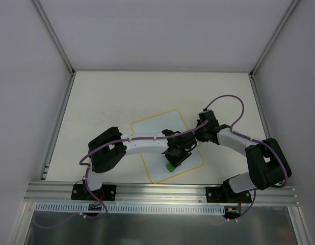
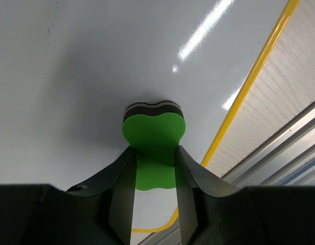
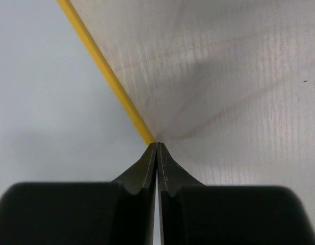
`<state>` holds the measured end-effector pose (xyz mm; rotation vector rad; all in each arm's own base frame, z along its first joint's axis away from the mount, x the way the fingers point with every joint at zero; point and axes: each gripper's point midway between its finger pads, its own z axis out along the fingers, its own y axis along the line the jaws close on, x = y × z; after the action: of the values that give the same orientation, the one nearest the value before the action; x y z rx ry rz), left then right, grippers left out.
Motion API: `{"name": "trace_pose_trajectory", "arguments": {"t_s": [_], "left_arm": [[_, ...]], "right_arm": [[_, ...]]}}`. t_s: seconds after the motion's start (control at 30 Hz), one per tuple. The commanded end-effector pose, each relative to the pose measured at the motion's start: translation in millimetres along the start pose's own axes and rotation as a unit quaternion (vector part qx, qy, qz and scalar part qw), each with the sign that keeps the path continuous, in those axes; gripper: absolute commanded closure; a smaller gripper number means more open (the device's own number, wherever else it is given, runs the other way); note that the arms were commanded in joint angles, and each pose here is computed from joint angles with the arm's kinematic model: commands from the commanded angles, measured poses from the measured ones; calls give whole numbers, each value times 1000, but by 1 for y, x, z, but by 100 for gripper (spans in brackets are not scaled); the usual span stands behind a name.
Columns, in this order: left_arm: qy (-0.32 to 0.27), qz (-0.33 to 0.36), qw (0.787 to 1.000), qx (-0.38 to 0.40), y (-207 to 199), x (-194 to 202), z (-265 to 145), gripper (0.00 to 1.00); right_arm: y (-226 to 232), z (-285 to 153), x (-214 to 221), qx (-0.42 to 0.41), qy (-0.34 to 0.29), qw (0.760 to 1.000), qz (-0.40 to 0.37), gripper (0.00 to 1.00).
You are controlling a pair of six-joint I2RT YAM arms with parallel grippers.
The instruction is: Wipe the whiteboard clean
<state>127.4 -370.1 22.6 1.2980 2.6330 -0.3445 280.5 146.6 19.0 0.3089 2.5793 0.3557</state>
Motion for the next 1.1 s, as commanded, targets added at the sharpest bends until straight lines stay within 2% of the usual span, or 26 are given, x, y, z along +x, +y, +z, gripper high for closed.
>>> {"name": "trace_pose_trajectory", "arguments": {"t_s": [0.0,0.13,0.23,0.4,0.53,0.77,0.97,1.07], "left_arm": [[115,-6,993,12,-10,62,16,100],[113,-16,993,-7,-3,65,15,100],[114,-51,992,-27,10,69,13,100],[108,-132,983,-72,54,75,2,100],[94,-160,971,-151,97,83,-13,100],[88,-206,952,-208,140,102,-30,100],[56,-257,934,-242,176,102,-50,100],[16,-280,927,-248,187,87,-68,100]], "right_arm": [[-14,1,4,23,1,1000,10,96],[-16,2,5,23,4,1000,11,96],[-16,2,6,23,4,1000,11,96],[-18,2,7,22,3,1000,13,96],[-19,3,8,21,4,1000,15,96],[-21,4,9,20,6,1000,17,96],[-22,5,9,20,7,1000,20,96],[-22,4,9,20,5,1000,18,96]]}}
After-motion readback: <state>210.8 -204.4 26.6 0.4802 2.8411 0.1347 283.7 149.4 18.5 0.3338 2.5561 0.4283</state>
